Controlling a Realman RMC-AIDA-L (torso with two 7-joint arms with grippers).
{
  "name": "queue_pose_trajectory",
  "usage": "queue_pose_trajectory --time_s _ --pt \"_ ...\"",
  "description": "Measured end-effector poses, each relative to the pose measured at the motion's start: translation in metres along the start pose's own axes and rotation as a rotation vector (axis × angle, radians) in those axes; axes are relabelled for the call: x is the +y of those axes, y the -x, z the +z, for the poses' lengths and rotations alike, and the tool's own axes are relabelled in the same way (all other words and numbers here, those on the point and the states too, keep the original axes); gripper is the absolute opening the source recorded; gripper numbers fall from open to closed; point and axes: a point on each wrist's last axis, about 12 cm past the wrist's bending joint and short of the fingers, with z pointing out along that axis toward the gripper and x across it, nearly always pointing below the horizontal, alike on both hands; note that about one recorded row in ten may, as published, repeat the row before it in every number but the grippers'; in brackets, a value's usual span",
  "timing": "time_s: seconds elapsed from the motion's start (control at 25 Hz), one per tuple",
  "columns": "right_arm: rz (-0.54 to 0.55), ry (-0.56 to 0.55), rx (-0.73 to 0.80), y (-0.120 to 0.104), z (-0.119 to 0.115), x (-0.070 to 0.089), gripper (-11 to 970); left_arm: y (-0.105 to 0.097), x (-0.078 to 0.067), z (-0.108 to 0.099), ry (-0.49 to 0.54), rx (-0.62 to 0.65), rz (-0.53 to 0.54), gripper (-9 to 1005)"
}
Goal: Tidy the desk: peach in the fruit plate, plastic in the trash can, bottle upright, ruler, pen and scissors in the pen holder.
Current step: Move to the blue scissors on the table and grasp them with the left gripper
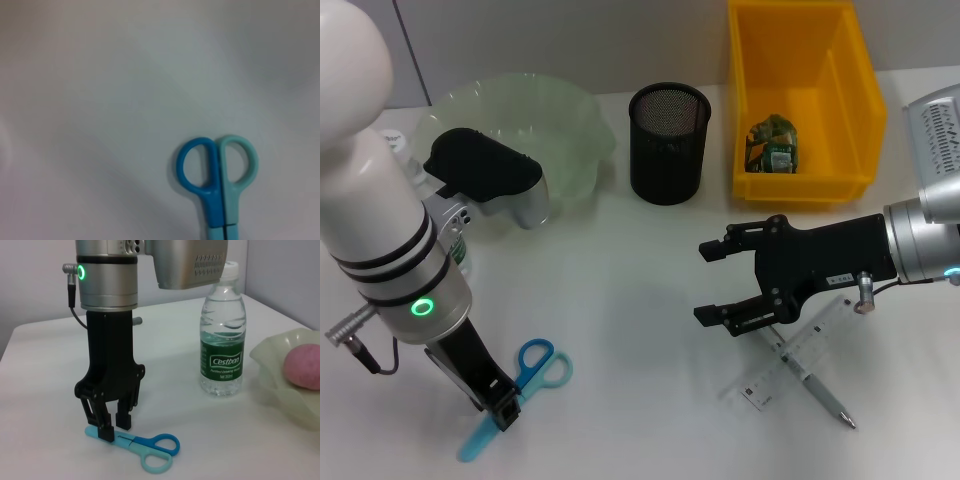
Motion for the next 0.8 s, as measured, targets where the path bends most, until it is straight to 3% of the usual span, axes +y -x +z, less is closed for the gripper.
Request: queue_pose_trajectory --time_s 0.64,0.8 --pt "0.001 0.001 -0.001 0.0005 0.0008 0.0001 814 0.0018 -0.0011 -0.0015 0.004 -0.004 0.014 336" --pt "0.001 0.001 -0.001 0.0006 0.0008 0.0001 814 0.002 -0.0005 -0.0006 0.004 -0.007 0.01 414"
